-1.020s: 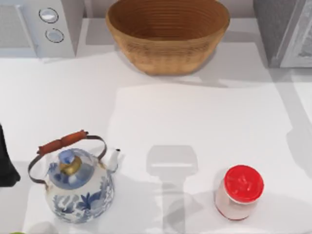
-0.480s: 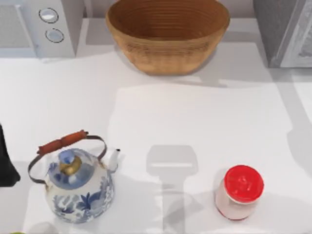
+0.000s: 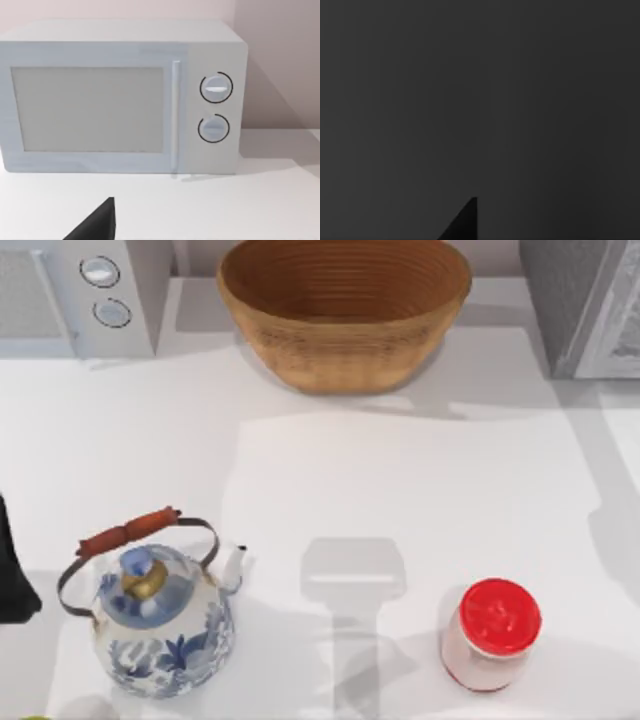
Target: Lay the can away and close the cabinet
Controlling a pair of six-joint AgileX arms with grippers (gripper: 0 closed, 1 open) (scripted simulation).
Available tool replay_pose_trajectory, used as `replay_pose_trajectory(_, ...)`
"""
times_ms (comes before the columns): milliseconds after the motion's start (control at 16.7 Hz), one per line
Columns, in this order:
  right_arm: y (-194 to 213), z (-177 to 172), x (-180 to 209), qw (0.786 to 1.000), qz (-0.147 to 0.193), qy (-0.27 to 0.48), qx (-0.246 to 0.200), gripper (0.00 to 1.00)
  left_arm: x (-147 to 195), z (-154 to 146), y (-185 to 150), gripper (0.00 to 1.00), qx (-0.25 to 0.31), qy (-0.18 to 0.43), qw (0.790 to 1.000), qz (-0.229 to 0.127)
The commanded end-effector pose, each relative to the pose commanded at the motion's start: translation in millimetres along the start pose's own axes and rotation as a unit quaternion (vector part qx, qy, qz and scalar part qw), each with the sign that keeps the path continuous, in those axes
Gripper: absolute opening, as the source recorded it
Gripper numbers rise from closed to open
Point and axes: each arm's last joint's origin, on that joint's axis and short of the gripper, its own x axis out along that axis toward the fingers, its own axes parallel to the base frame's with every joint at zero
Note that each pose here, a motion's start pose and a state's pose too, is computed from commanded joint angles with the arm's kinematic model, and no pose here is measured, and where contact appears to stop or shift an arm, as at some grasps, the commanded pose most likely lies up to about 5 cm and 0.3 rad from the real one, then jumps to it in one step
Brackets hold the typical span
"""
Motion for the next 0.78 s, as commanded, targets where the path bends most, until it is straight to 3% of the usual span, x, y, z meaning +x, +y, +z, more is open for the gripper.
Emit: replay_pose_trajectory(780,-1,9,-13,1.0,0.004,-0.011,-0.003,1.0,0,0,0,1.0,0.0,0.0,1.0,0.0)
